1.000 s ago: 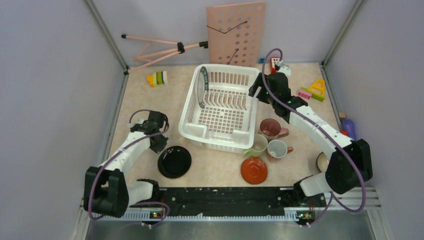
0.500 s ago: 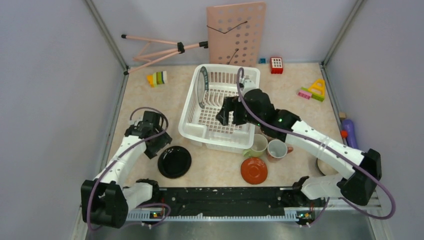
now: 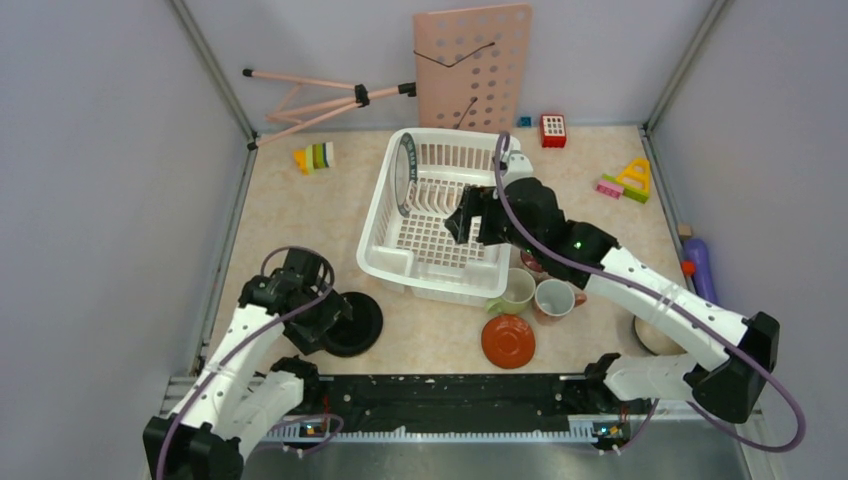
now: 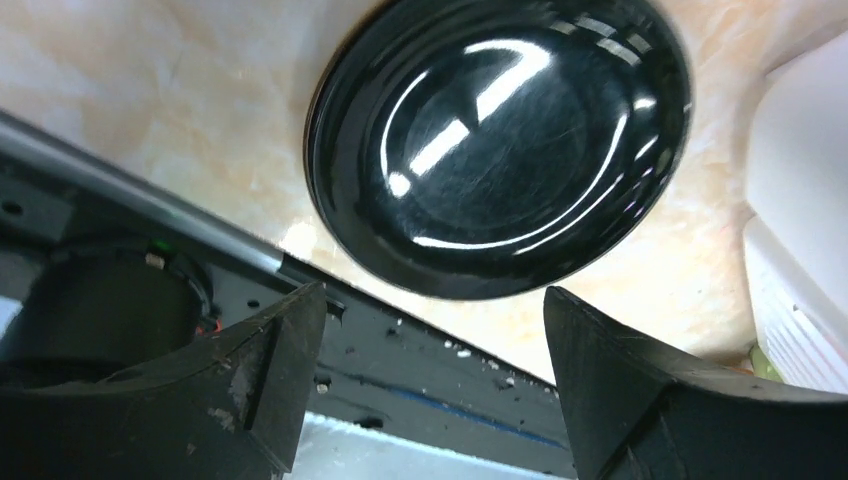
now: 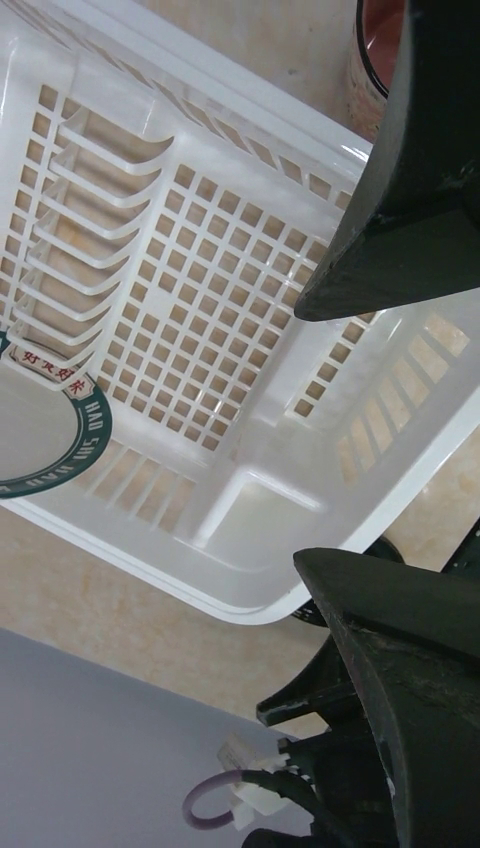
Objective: Load the mixed dishes into the dish rack
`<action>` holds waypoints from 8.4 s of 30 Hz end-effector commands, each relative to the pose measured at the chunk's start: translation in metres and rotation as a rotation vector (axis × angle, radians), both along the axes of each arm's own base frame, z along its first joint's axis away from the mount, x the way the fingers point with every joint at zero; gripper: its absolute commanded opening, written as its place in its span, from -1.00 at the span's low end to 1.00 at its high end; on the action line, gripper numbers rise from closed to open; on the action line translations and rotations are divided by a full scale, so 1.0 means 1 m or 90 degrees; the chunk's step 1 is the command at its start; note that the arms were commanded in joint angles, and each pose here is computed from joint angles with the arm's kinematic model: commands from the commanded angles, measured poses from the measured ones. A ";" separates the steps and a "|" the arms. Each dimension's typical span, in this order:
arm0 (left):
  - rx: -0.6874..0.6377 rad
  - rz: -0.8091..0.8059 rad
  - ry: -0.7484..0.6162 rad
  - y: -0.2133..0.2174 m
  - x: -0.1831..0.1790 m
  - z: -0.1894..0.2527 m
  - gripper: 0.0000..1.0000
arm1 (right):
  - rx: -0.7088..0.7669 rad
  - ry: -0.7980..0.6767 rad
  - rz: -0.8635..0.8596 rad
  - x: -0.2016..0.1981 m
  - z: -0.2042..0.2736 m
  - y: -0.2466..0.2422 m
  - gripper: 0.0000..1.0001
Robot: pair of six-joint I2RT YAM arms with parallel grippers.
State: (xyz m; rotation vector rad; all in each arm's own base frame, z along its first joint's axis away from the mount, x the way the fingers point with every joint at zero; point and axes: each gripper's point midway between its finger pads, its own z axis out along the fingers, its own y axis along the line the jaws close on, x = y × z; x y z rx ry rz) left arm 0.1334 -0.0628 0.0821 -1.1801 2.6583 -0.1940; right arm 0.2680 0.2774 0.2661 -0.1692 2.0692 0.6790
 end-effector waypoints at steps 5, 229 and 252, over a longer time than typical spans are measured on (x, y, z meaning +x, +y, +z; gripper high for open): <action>-0.020 0.027 0.144 -0.032 -0.042 -0.028 0.71 | 0.026 -0.047 -0.029 -0.002 0.024 -0.017 0.67; -0.329 -0.534 -0.644 -0.200 0.168 0.209 -0.47 | 0.293 0.047 0.125 0.036 0.018 -0.023 -0.82; -0.295 -0.499 -0.600 -0.197 0.188 0.191 -1.00 | 0.278 0.080 0.089 0.043 -0.002 -0.033 -0.53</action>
